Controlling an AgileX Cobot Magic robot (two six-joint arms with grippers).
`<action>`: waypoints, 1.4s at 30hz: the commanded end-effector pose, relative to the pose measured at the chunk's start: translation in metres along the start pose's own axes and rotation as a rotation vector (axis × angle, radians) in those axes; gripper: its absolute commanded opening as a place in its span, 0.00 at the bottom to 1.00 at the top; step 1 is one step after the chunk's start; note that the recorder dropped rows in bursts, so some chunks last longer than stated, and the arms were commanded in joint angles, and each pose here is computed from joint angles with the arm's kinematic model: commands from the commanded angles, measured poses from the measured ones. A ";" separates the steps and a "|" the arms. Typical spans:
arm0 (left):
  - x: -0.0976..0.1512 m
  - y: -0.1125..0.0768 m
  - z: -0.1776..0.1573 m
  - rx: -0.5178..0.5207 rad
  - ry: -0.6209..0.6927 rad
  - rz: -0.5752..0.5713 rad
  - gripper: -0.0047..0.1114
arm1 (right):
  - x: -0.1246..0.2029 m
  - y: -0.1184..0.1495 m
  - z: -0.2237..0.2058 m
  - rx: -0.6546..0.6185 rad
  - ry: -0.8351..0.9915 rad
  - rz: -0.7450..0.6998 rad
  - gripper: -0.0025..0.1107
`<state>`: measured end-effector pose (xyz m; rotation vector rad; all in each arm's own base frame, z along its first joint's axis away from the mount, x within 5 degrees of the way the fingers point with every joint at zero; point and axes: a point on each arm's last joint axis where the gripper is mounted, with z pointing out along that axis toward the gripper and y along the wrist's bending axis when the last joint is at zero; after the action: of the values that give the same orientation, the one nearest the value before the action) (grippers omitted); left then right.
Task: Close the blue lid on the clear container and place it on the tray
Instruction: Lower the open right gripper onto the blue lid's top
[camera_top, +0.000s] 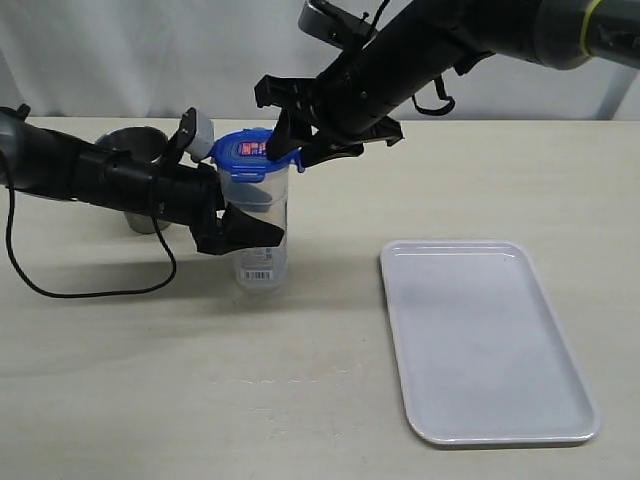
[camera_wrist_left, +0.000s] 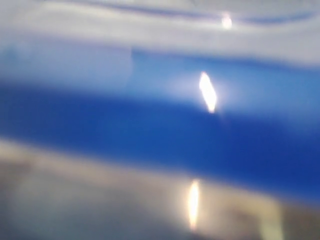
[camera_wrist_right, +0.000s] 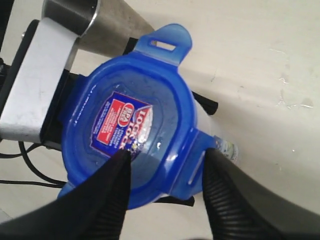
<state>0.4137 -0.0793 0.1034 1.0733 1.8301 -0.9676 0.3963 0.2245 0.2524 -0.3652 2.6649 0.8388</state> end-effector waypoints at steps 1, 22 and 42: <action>-0.001 0.000 0.001 0.001 0.013 0.045 0.04 | 0.010 -0.003 0.022 -0.064 0.097 0.001 0.39; 0.000 -0.001 0.001 0.012 0.021 0.051 0.04 | 0.026 0.002 0.060 -0.188 0.206 -0.029 0.21; -0.001 -0.005 0.002 0.047 0.019 0.059 0.04 | 0.044 -0.006 0.073 -0.224 0.368 -0.061 0.21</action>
<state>0.4138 -0.0634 0.1051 1.0907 1.8435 -0.9345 0.4055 0.2352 0.2207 -0.4465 2.6560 1.0707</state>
